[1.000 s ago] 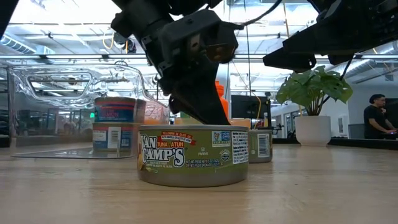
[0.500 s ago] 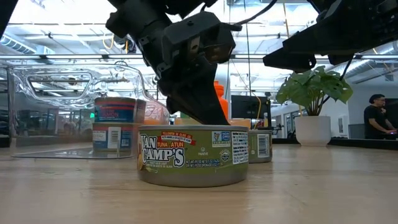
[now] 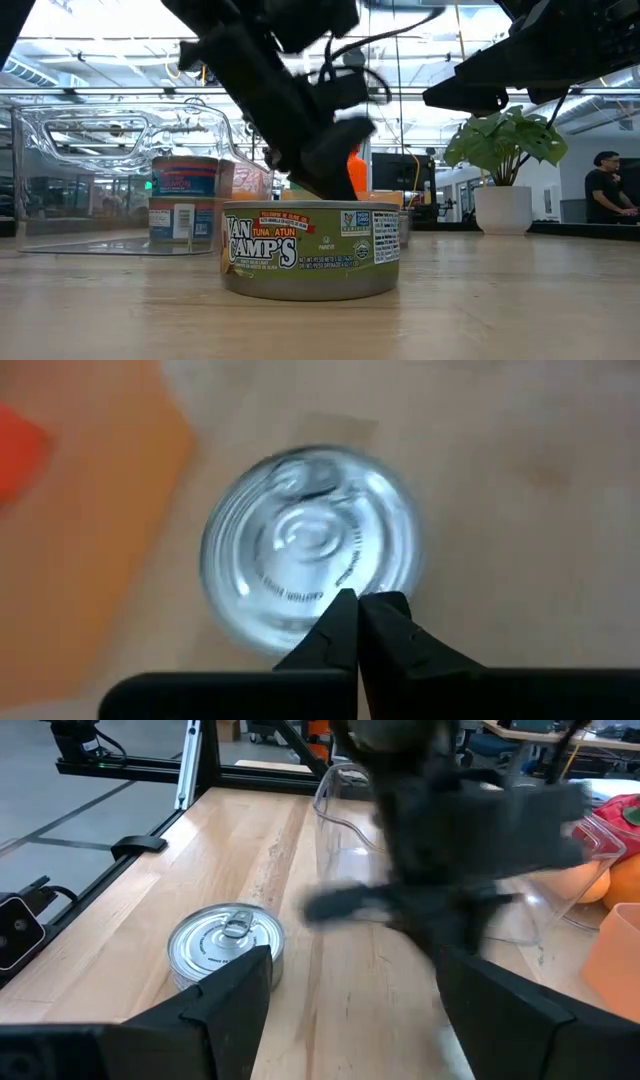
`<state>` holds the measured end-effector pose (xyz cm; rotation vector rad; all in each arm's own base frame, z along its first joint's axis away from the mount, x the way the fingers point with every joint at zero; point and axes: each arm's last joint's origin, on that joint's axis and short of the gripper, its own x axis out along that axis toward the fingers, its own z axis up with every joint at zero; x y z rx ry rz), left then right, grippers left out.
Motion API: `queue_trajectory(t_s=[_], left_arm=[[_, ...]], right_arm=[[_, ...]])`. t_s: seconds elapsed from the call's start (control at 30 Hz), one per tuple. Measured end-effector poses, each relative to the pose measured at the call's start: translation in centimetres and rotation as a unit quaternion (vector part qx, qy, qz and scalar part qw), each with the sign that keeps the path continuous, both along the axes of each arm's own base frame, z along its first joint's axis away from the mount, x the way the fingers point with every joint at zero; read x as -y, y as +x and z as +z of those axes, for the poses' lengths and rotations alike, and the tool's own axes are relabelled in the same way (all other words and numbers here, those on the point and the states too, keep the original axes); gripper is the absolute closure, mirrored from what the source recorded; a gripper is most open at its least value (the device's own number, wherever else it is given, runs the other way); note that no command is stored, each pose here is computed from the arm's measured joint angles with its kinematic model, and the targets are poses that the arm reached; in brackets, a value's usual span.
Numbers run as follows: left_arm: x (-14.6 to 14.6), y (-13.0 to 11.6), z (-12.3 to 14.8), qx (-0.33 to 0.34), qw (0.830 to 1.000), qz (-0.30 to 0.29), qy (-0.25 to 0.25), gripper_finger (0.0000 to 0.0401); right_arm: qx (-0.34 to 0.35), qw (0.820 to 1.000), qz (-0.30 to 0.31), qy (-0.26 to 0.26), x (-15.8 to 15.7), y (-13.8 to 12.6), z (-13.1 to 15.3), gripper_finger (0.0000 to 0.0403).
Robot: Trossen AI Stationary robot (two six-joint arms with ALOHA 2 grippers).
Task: Pick & Place Food Item
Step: Put the top green tuna can into the bottom transparent bin
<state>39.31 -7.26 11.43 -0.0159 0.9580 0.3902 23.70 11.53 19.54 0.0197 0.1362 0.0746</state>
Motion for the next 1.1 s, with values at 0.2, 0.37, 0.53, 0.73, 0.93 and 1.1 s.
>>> queue_trajectory(t_s=[0.2, 0.37, 0.53, 0.73, 0.93, 1.1], left_arm=[[0.2, -0.1, -0.1, -0.025, 0.997, -0.064, 0.027, 0.04], [1.6, -0.2, -0.5, -0.03, 0.992, -0.118, 0.017, 0.0389], [1.6, -0.2, -0.8, -0.032, 0.993, -0.114, 0.025, 0.0379], [1.5, 0.1, -0.6, -0.013, 0.994, -0.105, 0.028, 0.0394], [1.7, 0.3, 0.2, 0.018, 0.995, -0.089, 0.038, 0.034], [1.7, 0.4, 1.5, 0.046, 0.996, -0.078, 0.019, 0.0247]], right_arm=[[0.0, 1.0, 0.0, 0.0, 0.0, 0.0, 0.0, 0.0138], [0.0, 1.0, 0.0, 0.0, 0.0, 0.0, 0.0, 0.0138], [0.0, 1.0, 0.0, 0.0, 0.0, 0.0, 0.0, 0.0138], [0.0, 1.0, 0.0, 0.0, 0.0, 0.0, 0.0, 0.0138], [0.0, 1.0, 0.0, 0.0, 0.0, 0.0, 0.0, 0.0138], [0.0, 1.0, 0.0, 0.0, 0.0, 0.0, 0.0, 0.0138]])
